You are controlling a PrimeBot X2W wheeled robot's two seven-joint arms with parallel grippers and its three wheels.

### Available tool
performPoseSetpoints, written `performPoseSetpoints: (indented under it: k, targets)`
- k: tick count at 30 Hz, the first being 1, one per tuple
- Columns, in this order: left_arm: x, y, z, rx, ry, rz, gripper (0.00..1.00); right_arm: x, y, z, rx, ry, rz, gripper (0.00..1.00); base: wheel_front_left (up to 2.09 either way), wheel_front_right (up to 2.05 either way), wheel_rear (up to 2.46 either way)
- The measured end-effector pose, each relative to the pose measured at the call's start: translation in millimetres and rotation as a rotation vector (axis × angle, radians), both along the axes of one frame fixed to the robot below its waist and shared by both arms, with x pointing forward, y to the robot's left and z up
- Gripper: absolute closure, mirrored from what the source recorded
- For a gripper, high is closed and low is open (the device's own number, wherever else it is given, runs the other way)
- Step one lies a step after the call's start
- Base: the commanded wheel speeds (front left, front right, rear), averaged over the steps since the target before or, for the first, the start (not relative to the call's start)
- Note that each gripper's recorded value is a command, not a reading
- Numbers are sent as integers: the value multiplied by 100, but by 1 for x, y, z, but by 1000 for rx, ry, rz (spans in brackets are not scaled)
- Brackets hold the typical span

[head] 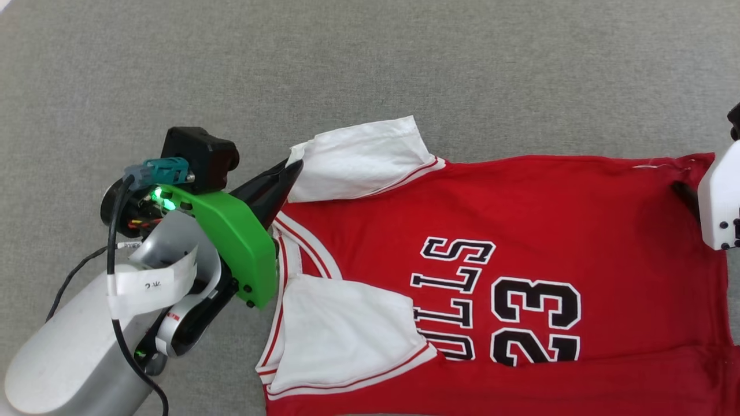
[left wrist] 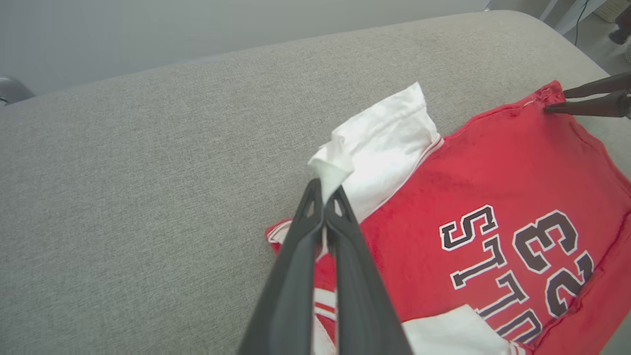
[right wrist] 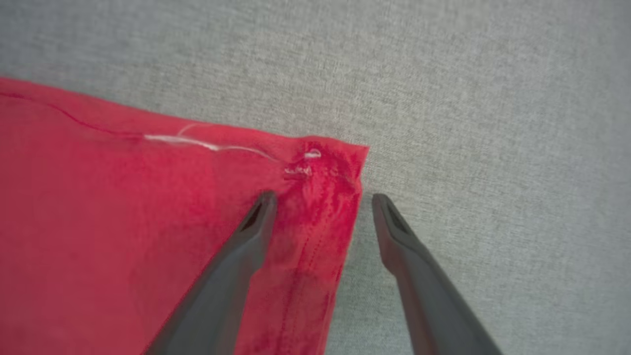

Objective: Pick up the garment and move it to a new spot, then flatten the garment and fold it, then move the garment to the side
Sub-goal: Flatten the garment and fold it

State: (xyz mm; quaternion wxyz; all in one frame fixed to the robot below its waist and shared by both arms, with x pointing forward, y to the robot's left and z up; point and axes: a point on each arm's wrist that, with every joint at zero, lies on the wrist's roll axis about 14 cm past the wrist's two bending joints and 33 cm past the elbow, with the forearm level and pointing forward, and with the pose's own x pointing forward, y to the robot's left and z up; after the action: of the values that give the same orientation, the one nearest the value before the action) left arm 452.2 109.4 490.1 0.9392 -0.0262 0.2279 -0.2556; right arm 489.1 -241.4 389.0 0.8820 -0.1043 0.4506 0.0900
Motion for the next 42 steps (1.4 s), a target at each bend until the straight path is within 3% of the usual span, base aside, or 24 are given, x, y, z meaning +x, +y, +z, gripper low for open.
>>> performPoseSetpoints:
  k: [9, 12, 25, 42]
  targets:
    - [-2, 13, -13, 9, 27, 39, 100, 7, 7, -26, -35, 78, 44, 0, 0, 0, 0]
    - [-2, 15, -17, 13, 35, 45, 100, 8, 5, -27, -30, 72, 41, 100, 0, 0, 0]
    - [-15, 25, -16, 16, 34, 91, 100, 17, 16, 6, 113, -158, -6, 100, 0, 0, 0]
    - [-90, 26, -20, -34, 100, 141, 100, -66, 8, 44, 291, -344, -85, 100, 0, 0, 0]
